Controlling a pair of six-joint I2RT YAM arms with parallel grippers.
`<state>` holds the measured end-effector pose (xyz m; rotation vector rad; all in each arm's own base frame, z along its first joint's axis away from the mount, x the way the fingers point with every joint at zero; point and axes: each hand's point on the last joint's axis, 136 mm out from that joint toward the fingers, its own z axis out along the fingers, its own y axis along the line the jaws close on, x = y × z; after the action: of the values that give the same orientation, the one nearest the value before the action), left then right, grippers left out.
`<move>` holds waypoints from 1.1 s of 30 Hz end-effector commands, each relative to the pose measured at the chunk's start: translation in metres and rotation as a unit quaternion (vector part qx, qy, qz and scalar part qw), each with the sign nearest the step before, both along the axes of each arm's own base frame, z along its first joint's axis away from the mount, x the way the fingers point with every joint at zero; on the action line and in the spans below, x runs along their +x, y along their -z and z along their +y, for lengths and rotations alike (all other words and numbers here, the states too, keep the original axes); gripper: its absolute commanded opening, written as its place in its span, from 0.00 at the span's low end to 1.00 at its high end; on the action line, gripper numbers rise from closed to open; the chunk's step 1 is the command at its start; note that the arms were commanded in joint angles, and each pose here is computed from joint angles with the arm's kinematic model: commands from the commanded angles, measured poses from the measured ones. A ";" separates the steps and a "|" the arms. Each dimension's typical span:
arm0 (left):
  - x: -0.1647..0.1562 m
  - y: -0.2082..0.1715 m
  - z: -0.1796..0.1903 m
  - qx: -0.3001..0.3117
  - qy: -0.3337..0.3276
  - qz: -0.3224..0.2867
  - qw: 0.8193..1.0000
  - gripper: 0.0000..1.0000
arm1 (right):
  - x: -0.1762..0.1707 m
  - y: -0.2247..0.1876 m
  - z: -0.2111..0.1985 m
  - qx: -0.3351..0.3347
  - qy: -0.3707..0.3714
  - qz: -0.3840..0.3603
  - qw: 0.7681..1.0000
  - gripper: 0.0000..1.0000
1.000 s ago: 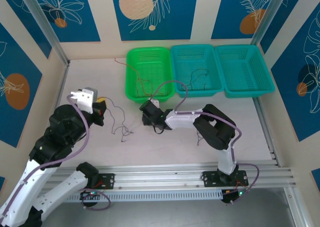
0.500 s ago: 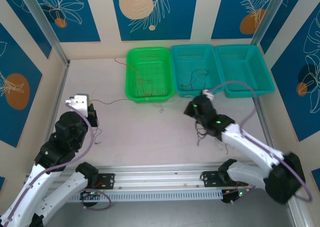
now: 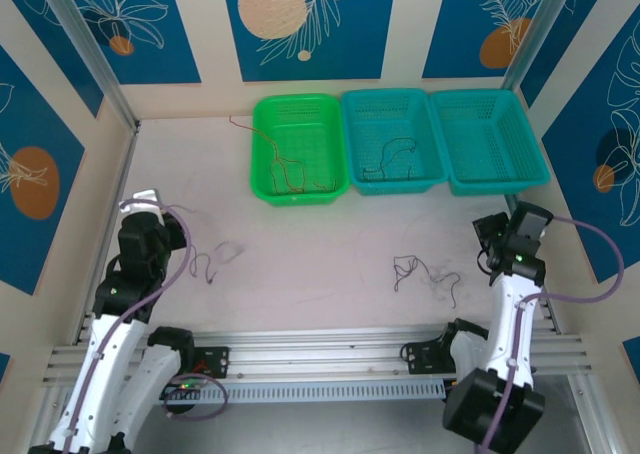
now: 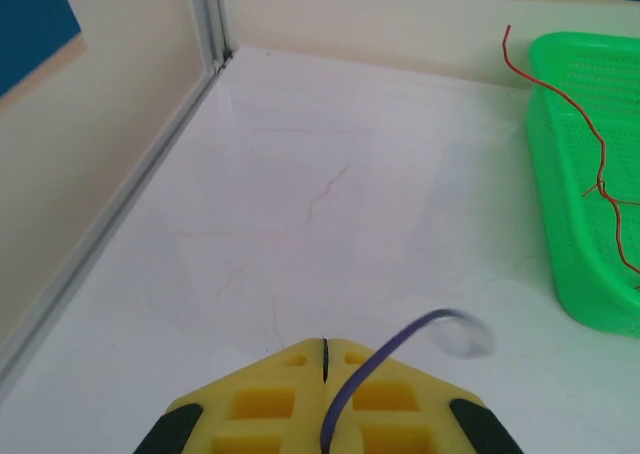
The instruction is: Untangle the cables
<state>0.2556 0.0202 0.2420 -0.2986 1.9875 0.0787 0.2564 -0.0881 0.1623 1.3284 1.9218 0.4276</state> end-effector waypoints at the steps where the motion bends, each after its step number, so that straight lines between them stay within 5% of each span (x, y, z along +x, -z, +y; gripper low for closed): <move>1: 0.006 -0.003 -0.016 -0.057 0.038 -0.018 0.997 0.00 | 0.002 0.000 0.022 0.042 -0.061 -0.006 0.997 0.00; 10: 0.016 -0.042 -0.097 -0.161 0.251 -0.087 0.950 0.00 | 0.001 0.048 0.108 0.092 -0.213 0.051 0.971 0.04; 16: 0.007 -0.070 -0.114 -0.179 0.298 -0.096 0.932 0.00 | -0.018 0.053 0.122 0.059 -0.208 0.138 0.966 0.63; 18: 0.002 -0.082 -0.124 -0.194 0.322 -0.101 0.921 0.00 | -0.023 0.039 0.115 0.060 -0.185 0.129 0.972 0.74; 23: -0.009 -0.104 -0.147 -0.219 0.366 -0.094 0.900 0.00 | -0.010 -0.037 0.143 0.052 -0.261 -0.028 0.963 0.78; 26: -0.016 -0.117 -0.160 -0.222 0.386 -0.098 0.890 0.00 | -0.002 -0.102 0.197 0.013 -0.393 -0.157 0.906 0.78; 33: -0.038 -0.143 -0.216 -0.206 0.494 -0.092 0.839 0.00 | -0.040 -0.192 0.340 -0.183 -0.604 -0.358 0.688 0.88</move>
<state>0.2301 -0.1766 0.3658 0.3530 1.7776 -0.9610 0.2196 0.2166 0.3098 -0.2377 2.0185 1.0553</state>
